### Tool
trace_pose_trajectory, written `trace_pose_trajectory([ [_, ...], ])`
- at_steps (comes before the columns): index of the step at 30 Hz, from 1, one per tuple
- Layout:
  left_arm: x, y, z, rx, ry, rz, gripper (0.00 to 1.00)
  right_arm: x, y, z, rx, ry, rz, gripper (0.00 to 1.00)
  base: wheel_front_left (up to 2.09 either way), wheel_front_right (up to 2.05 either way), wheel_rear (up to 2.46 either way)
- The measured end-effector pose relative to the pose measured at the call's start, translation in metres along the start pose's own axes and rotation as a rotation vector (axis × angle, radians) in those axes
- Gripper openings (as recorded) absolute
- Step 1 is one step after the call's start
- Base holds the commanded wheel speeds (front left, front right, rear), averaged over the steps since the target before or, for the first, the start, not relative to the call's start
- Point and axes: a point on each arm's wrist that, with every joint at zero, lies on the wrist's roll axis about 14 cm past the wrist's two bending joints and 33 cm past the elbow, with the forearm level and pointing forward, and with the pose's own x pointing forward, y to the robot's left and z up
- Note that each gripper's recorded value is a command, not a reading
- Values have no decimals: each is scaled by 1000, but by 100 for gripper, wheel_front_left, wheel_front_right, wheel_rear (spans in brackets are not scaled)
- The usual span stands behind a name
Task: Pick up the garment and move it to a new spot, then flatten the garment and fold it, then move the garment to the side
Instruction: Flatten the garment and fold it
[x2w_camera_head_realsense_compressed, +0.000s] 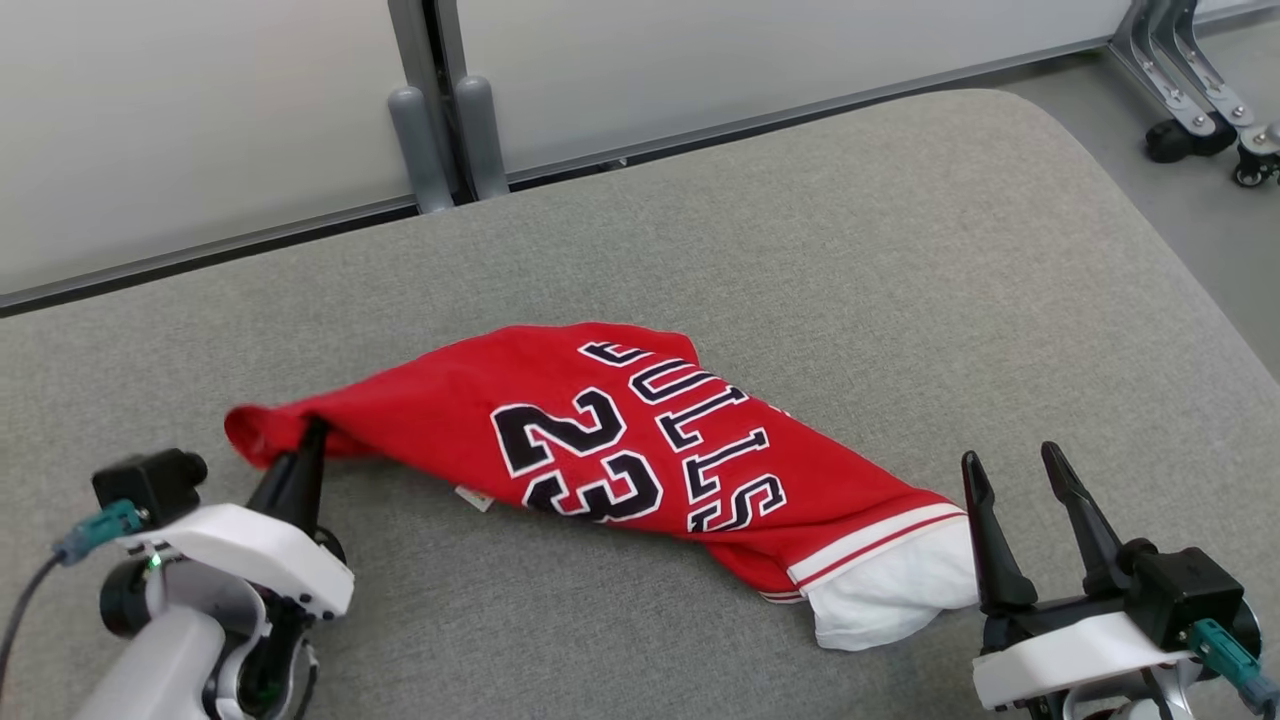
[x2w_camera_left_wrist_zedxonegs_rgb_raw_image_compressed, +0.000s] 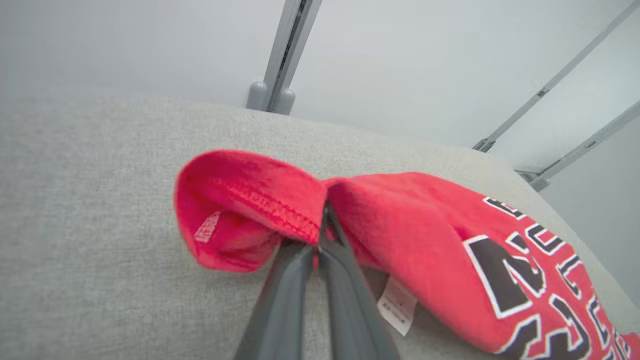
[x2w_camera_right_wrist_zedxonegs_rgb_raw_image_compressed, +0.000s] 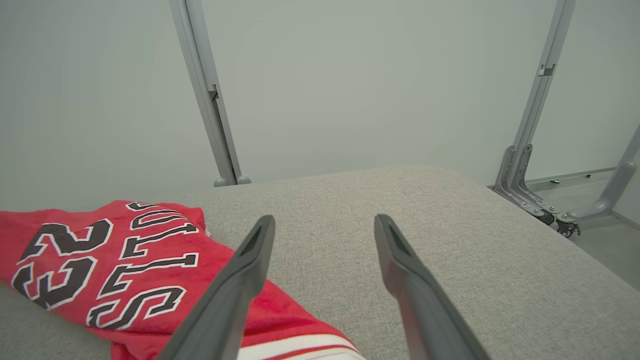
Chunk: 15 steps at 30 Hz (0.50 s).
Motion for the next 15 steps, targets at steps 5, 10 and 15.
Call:
trace_pose_trajectory([
  [5, -15, -27, 61, 91, -137, -99, 0, -4, 2, 0, 9, -2, 7, 100, 0, 0, 0],
  [10, -45, -65, 85, 168, -174, -206, 0, -6, 7, 5, 16, -23, 22, 100, 0, 0, 0],
  [15, -91, -113, 102, 233, -207, -326, 0, -11, 11, 6, 23, -28, 35, 100, 0, 0, 0],
])
